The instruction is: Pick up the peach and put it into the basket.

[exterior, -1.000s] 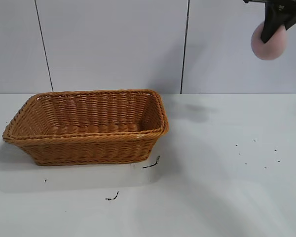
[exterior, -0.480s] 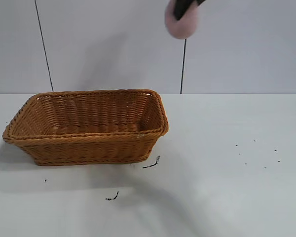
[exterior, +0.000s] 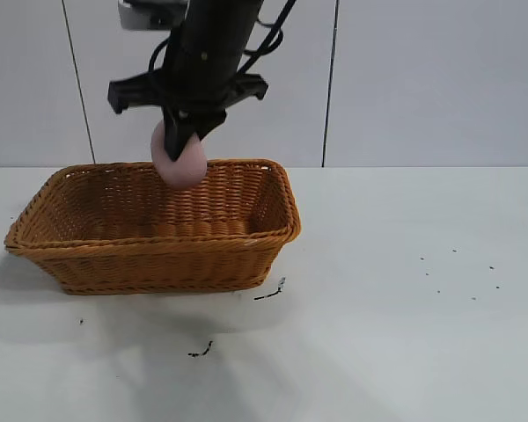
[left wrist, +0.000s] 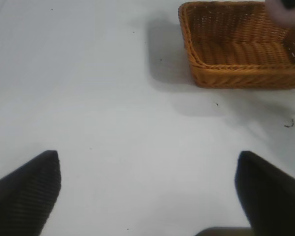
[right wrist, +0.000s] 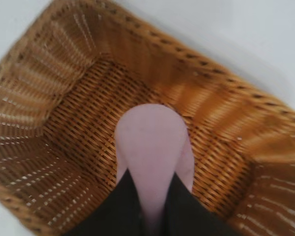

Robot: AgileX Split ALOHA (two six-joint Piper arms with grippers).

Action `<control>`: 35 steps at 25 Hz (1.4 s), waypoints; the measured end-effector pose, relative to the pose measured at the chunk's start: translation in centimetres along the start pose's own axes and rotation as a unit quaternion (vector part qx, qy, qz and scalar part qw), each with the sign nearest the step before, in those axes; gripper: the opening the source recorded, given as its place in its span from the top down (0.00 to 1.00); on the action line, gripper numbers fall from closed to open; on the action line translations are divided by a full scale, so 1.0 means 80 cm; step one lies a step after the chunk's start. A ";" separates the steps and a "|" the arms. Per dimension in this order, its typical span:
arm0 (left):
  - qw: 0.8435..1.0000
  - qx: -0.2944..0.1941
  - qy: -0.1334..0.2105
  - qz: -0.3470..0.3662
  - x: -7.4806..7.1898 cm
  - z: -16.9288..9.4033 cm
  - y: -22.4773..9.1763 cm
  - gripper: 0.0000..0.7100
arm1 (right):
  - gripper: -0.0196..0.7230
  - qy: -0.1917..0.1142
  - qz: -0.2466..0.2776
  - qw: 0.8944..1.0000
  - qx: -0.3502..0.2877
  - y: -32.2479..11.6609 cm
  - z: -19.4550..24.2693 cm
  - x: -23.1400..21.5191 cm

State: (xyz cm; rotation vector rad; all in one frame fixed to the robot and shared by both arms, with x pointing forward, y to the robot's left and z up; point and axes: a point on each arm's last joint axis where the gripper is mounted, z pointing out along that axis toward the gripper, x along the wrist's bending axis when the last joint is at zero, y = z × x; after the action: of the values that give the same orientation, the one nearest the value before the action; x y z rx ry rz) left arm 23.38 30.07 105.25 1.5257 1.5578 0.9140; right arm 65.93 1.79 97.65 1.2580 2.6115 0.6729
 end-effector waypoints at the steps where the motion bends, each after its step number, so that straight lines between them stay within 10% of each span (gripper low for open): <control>1: 1.000 0.000 0.000 0.000 0.000 0.000 0.000 0.02 | 0.95 0.000 0.001 1.000 0.006 -0.003 0.011 0.000; 9: 1.000 0.000 0.000 0.000 0.000 0.000 0.000 0.02 | 0.90 -0.002 0.006 1.000 0.025 -0.017 0.056 -0.002; 17: 1.000 0.000 0.000 0.000 0.000 0.000 0.000 0.02 | 0.10 -0.001 0.006 0.999 0.034 -0.019 0.052 -0.002; 26: 1.000 0.000 0.000 0.000 0.000 0.000 0.000 0.02 | 0.05 -0.023 0.012 0.999 -0.042 0.034 -0.073 -0.025; 35: 1.000 0.000 0.000 0.000 0.000 0.000 0.000 0.02 | 0.05 -0.085 0.130 0.987 -0.035 0.007 -0.129 -0.183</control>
State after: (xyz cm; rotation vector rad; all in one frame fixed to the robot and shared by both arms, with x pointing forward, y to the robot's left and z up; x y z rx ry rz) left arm 23.38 30.07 105.25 1.5257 1.5578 0.9140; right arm 72.13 -12.57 106.36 1.5766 2.2896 0.6587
